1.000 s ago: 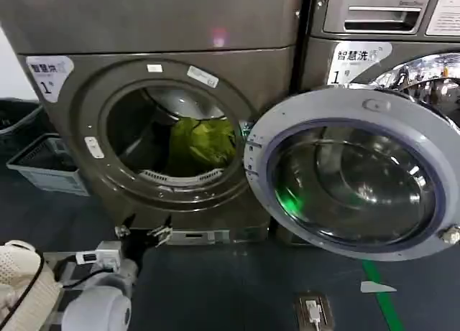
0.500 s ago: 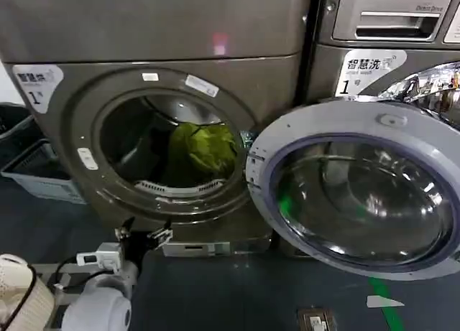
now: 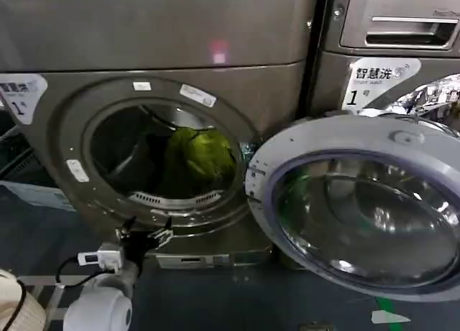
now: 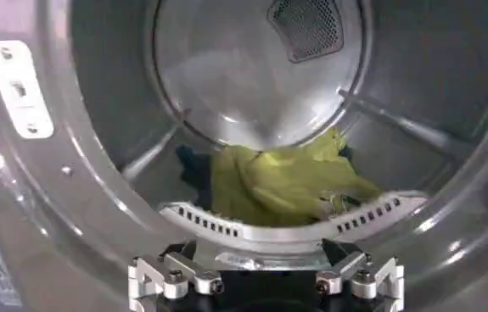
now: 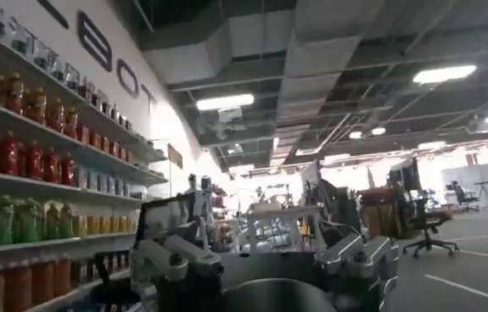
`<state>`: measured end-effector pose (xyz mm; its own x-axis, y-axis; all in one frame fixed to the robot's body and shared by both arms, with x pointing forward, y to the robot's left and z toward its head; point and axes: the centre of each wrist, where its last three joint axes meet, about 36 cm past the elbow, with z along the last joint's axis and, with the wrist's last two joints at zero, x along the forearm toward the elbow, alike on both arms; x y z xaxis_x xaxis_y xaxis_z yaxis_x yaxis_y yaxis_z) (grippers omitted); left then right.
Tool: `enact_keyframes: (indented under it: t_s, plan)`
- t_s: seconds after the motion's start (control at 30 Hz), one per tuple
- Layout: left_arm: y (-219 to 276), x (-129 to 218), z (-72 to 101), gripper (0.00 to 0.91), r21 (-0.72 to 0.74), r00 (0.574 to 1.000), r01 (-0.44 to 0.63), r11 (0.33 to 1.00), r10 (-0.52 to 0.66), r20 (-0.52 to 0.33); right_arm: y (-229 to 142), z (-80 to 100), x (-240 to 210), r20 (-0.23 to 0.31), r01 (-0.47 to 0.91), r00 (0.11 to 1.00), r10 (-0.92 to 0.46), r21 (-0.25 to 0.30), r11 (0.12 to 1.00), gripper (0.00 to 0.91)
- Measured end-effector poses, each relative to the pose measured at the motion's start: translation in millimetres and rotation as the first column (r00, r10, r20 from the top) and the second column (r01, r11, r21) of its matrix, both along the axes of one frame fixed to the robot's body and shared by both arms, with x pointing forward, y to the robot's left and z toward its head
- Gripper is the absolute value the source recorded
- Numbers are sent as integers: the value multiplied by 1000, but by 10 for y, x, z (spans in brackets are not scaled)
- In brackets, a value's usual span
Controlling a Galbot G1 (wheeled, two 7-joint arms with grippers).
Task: Grasp the clothes from the dryer.
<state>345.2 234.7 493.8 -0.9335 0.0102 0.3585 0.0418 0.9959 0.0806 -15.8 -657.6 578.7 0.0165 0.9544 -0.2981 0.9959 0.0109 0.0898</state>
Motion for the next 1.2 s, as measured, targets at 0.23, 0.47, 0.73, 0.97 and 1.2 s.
enact_keyframes:
  t_s: [0.23,0.47,0.73,0.97,1.2]
  plan:
    - [-2,-29,-3,907,-1,1000,-1,1000,1,-4,2,7,-44,-3,8,1000,-8,-1,1000,907]
    - [-4,-43,-5,907,2,1000,6,1000,-6,-6,-2,19,-55,-4,9,1000,-9,-3,1000,907]
    - [-2,-36,-3,907,4,1000,7,1000,-7,-5,-9,20,-62,-8,9,1000,-9,-2,1000,907]
    - [-35,-23,-30,907,28,1000,8,1000,-8,-13,-14,4,-40,-9,4,1000,-4,0,1000,907]
    - [-60,50,-54,907,36,1000,-2,999,2,-12,-28,3,-52,-16,7,1000,-7,-21,1000,907]
